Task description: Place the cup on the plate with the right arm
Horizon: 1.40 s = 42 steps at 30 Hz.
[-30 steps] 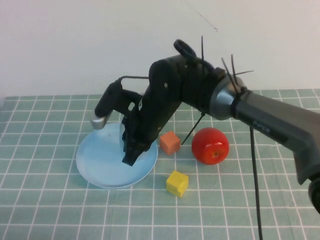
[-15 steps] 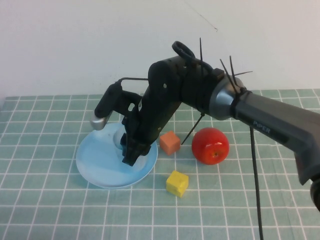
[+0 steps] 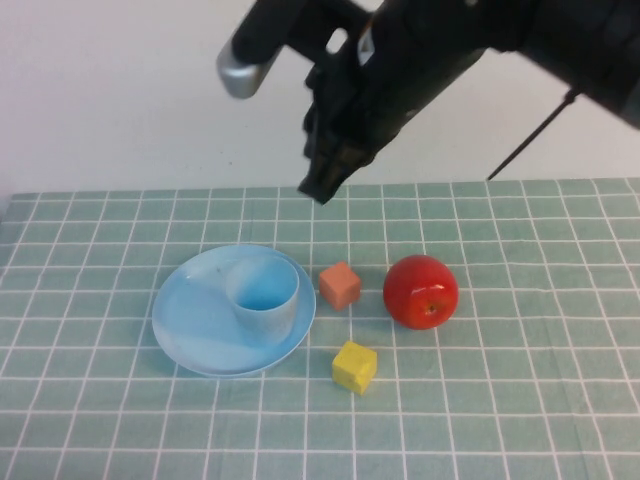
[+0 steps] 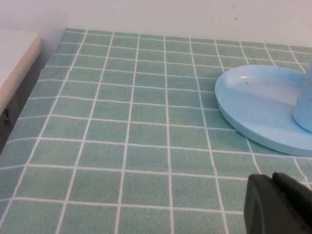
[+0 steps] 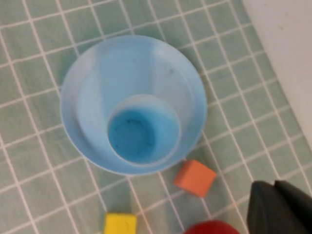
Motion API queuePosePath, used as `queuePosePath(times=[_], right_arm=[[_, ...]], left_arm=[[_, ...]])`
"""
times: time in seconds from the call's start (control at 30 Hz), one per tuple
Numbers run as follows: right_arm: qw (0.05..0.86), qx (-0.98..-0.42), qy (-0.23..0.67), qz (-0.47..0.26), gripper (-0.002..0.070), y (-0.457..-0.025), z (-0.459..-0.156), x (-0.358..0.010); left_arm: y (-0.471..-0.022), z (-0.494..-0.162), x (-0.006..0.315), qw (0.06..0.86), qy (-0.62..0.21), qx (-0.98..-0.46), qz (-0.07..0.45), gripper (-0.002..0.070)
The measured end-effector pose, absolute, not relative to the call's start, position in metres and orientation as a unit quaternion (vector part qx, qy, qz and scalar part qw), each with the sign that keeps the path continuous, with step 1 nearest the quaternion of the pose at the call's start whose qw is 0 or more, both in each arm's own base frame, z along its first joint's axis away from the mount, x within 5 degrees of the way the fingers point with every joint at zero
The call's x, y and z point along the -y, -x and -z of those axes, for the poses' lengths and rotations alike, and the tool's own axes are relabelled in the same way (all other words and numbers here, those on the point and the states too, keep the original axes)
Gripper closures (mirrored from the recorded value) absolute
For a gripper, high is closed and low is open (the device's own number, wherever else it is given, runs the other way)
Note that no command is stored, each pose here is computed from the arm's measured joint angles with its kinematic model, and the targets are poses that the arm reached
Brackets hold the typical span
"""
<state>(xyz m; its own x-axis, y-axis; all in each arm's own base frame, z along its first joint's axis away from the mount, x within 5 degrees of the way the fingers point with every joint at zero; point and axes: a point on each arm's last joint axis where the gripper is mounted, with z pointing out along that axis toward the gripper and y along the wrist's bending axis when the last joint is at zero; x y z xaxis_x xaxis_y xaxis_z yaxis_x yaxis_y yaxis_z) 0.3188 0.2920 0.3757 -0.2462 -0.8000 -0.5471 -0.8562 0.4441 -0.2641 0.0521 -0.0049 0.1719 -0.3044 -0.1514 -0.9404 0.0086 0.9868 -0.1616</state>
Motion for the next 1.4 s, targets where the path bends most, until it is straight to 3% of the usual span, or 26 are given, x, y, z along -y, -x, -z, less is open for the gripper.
queuePosePath(times=[0.2,0.63,1.0,1.17,1.4], right_arm=[[0.323,-0.821,0.471,0.004,0.0673,-0.302,-0.404,-0.240],[0.363,-0.845,0.391,-0.025,0.0676,-0.202,-0.387,-0.148],[0.293,-0.873,0.390,-0.016,0.0678,-0.182,-0.382,-0.133],[0.294,-0.865,0.406,0.030,0.0678,-0.190,-0.379,-0.129],[0.338,-0.861,0.380,0.022,0.0678,-0.174,-0.399,-0.107]], left_arm=[[-0.052,-0.172,0.005,0.588,0.044,-0.805,0.068,0.0678],[-0.052,-0.172,0.005,0.588,0.044,-0.805,0.068,0.0678],[-0.052,-0.172,0.005,0.588,0.044,-0.805,0.068,0.0678],[-0.052,-0.172,0.005,0.588,0.044,-0.805,0.068,0.0678],[-0.052,-0.172,0.005,0.588,0.044,-0.805,0.068,0.0678]])
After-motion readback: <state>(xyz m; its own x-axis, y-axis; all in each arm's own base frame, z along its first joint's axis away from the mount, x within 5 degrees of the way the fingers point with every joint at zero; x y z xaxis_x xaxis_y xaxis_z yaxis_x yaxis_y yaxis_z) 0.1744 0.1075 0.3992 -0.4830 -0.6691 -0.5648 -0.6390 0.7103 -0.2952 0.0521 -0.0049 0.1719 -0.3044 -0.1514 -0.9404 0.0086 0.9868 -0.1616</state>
